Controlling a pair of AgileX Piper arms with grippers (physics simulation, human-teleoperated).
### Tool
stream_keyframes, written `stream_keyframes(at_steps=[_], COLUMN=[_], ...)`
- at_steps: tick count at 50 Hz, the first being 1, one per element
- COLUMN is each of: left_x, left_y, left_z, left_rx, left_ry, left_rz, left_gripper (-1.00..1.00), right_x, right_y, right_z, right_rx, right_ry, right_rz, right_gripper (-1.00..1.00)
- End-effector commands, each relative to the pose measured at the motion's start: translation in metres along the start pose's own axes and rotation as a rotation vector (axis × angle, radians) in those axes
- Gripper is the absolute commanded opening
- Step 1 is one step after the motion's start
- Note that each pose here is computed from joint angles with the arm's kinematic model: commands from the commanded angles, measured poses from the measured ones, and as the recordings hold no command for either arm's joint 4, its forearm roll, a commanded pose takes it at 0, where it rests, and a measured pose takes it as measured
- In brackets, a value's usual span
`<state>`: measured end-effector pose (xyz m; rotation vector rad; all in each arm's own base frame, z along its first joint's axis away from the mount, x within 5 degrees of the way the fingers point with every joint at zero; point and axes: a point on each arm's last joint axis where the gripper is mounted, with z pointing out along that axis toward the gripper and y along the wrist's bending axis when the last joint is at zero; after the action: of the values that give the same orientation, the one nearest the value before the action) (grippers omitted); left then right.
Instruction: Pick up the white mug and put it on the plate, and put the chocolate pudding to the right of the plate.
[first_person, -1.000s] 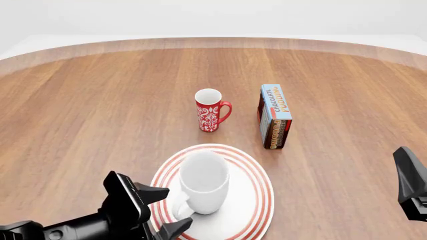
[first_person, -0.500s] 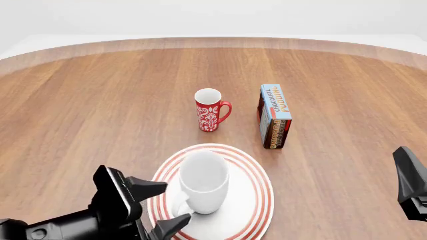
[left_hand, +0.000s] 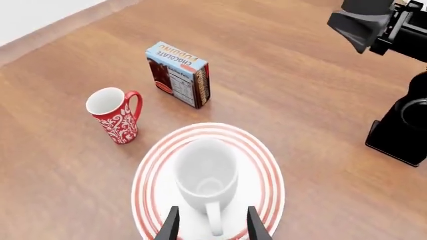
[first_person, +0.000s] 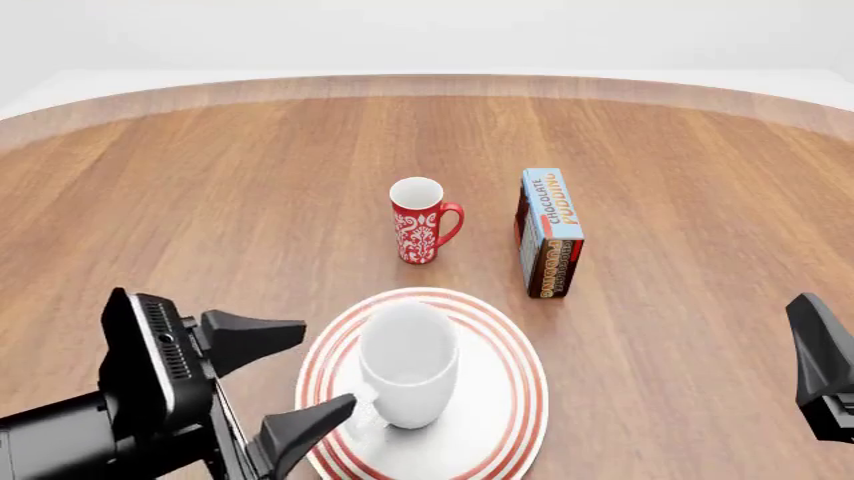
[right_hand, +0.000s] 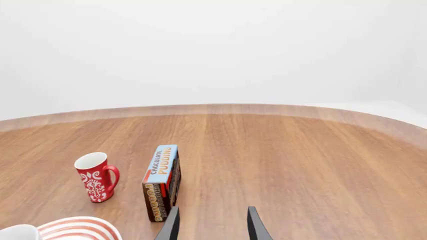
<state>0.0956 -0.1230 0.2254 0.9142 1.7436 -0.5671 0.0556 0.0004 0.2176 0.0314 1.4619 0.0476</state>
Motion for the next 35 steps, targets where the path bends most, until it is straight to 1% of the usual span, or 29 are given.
stream_keyframes(at_steps=[1, 10, 12, 13, 14, 16, 20, 21, 26, 28, 30, 31, 35], left_x=[-0.025, -0.037, -0.041, -0.044, -0.044, -0.047, -0.050, -0.052, -0.054, -0.056, -0.056, -0.056, -0.054], left_y=[0.009, 0.017, 0.019, 0.021, 0.021, 0.023, 0.024, 0.025, 0.025, 0.025, 0.025, 0.024, 0.023], left_z=[-0.034, -0.059, -0.066, -0.073, -0.073, -0.082, -0.089, -0.096, -0.112, -0.124, -0.126, -0.134, -0.142], left_rx=[-0.065, -0.146, -0.170, -0.195, -0.195, -0.229, -0.255, -0.278, -0.340, -0.389, -0.398, -0.431, -0.486], left_ry=[-0.080, -0.138, -0.159, -0.174, -0.174, -0.196, -0.217, -0.233, -0.272, -0.301, -0.306, -0.327, -0.352], left_rz=[0.053, 0.079, 0.083, 0.087, 0.087, 0.091, 0.093, 0.092, 0.089, 0.081, 0.080, 0.071, 0.051], left_gripper=[1.00, 1.00, 1.00, 1.00, 1.00, 1.00, 1.00, 1.00, 1.00, 1.00, 1.00, 1.00, 1.00], right_x=[0.000, 0.000, 0.000, 0.000, 0.000, 0.000, 0.000, 0.000, 0.000, 0.000, 0.000, 0.000, 0.000], right_y=[0.000, 0.000, 0.000, 0.000, 0.000, 0.000, 0.000, 0.000, 0.000, 0.000, 0.000, 0.000, 0.000], right_z=[0.000, 0.000, 0.000, 0.000, 0.000, 0.000, 0.000, 0.000, 0.000, 0.000, 0.000, 0.000, 0.000], right_rx=[0.000, 0.003, 0.003, 0.003, 0.003, 0.003, 0.003, 0.003, 0.002, 0.002, 0.002, 0.002, 0.001], right_ry=[0.000, -0.001, -0.001, -0.001, -0.001, -0.001, -0.001, -0.001, -0.001, -0.001, -0.001, -0.001, -0.001], right_rz=[0.000, -0.004, -0.004, -0.004, -0.004, -0.005, -0.005, -0.005, -0.006, -0.006, -0.007, -0.007, -0.009], right_gripper=[1.00, 1.00, 1.00, 1.00, 1.00, 1.00, 1.00, 1.00, 1.00, 1.00, 1.00, 1.00, 1.00])
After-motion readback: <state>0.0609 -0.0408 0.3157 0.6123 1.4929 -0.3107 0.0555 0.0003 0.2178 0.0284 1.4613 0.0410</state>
